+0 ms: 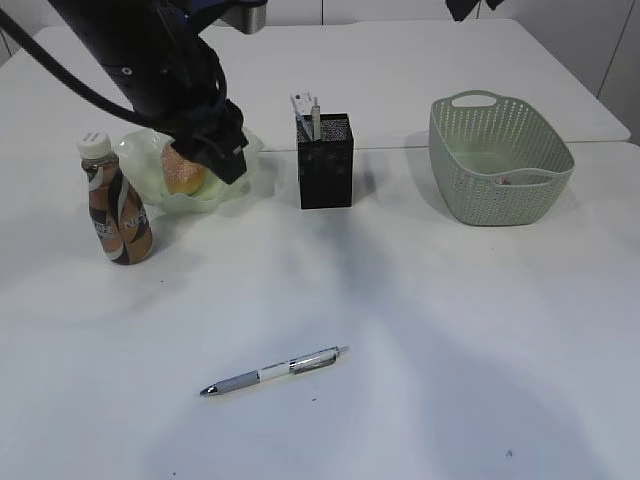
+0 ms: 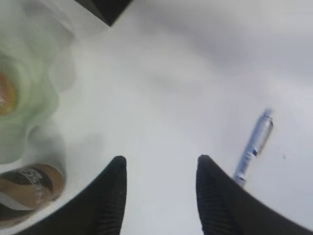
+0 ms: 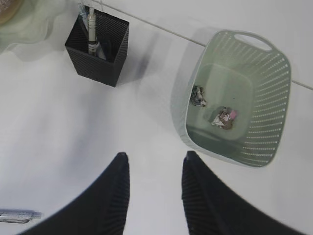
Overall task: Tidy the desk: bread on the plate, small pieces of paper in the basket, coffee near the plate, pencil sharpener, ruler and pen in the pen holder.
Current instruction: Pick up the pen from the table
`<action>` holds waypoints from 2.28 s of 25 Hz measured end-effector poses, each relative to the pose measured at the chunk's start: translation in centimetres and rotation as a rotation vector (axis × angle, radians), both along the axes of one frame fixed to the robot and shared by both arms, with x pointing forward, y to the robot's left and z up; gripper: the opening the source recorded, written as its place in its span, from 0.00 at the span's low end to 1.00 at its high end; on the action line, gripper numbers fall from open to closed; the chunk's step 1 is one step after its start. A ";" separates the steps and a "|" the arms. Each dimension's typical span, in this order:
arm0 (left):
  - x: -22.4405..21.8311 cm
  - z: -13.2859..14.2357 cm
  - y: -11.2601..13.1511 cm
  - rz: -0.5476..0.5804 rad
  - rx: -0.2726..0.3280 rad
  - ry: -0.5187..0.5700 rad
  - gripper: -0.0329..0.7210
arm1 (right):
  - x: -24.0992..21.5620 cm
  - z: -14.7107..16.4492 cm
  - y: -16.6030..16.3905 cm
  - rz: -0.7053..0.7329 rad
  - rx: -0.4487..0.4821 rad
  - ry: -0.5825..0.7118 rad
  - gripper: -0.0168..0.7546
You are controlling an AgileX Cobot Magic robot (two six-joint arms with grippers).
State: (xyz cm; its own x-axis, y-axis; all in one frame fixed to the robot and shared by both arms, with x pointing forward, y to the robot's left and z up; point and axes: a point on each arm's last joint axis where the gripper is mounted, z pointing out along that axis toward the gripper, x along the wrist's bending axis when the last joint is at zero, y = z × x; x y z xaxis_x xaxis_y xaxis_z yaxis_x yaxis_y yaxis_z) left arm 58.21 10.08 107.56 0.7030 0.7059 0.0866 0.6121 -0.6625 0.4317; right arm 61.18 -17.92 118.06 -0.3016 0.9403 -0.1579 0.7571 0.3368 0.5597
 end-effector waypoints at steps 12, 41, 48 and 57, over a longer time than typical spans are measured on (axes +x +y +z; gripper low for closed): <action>-1.9 -4.0 -4.1 -0.189 0.098 0.156 0.46 | -0.6 0.7 0.1 0.008 0.032 -0.008 0.41; -3.3 -11.6 -6.2 -0.241 0.181 0.300 0.46 | -16.2 3.3 -6.4 -0.063 0.025 -0.071 0.41; -2.9 -14.0 -6.6 -0.235 0.187 0.321 0.46 | -16.4 1.8 -6.7 -0.074 -0.025 -0.034 0.41; -3.0 -16.5 -7.0 -0.242 0.219 0.375 0.46 | -16.4 1.9 -7.0 -0.083 -0.048 -0.046 0.41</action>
